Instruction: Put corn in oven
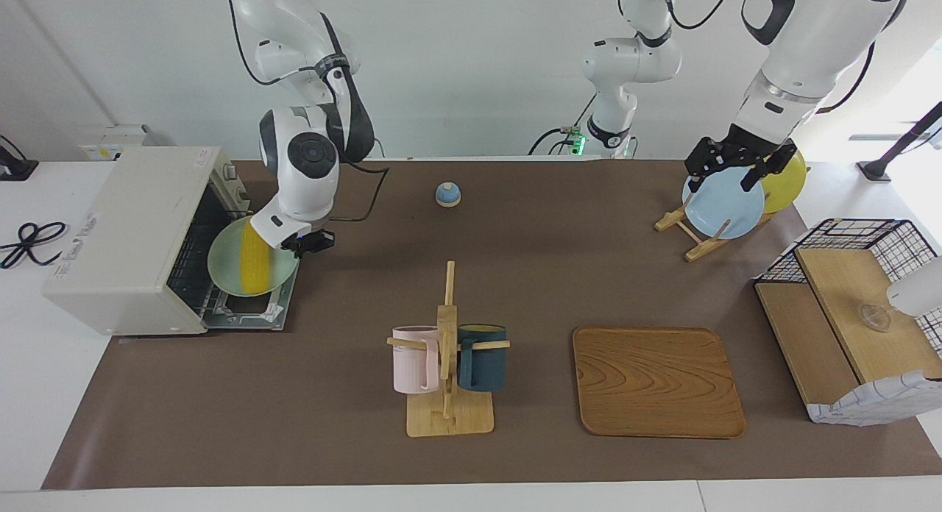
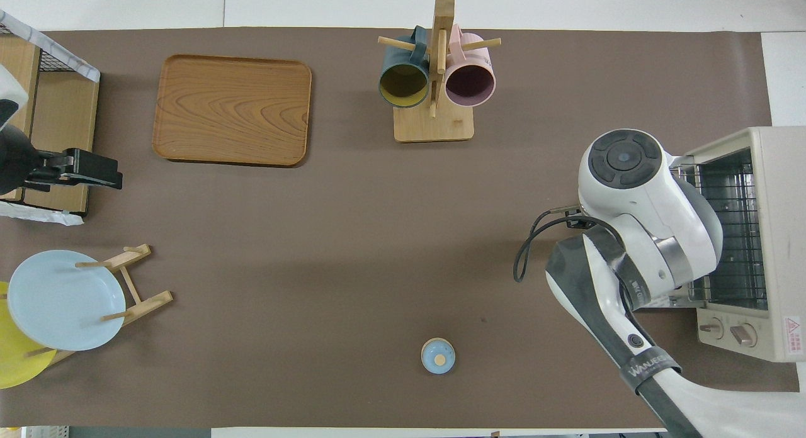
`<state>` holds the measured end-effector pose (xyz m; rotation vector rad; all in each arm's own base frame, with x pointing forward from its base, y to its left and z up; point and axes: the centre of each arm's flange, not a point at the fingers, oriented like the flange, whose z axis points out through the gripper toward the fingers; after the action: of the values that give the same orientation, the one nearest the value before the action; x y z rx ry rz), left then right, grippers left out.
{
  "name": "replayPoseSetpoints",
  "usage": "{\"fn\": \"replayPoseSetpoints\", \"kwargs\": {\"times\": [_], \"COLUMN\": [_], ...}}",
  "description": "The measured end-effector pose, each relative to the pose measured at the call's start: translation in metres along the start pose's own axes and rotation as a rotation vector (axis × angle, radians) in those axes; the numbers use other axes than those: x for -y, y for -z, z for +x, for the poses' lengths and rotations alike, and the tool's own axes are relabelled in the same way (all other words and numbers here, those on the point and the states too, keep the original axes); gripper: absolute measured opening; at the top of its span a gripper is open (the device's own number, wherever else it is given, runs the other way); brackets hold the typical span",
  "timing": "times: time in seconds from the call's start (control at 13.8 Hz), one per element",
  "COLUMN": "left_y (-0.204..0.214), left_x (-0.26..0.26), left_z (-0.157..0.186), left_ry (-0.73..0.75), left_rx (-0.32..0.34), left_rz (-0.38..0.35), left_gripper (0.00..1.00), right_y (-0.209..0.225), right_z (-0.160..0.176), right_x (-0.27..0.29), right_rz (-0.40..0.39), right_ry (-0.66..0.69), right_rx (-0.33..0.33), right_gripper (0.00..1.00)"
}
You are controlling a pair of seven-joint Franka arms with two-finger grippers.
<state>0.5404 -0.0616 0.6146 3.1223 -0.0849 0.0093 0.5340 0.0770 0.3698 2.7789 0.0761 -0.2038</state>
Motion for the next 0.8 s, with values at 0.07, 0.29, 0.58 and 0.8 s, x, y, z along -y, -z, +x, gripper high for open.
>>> {"fn": "replayPoseSetpoints", "kwargs": {"times": [0.07,0.29,0.58,0.8], "left_y": [0.000,0.000,0.000,0.000], "left_x": [0.000,0.000,0.000,0.000], "left_z": [0.000,0.000,0.000,0.000], "left_ry": [0.000,0.000,0.000,0.000], "left_rx": [0.000,0.000,0.000,0.000], "left_rz": [0.000,0.000,0.000,0.000], "left_gripper": [1.00,1.00,1.00,1.00], "right_y": [0.000,-0.004,-0.016,-0.020], "right_z": [0.000,0.000,0.001,0.001], "right_x": [-0.004,-0.018,-0.046,-0.060], "right_rz": [0.001,0.006,0.015,0.021], "right_ry": [-0.002,0.006,0.019,0.031], "right_rx": [0.001,0.008,0.028,0.033], "right_gripper": [0.02,0.02,0.02,0.02]}}
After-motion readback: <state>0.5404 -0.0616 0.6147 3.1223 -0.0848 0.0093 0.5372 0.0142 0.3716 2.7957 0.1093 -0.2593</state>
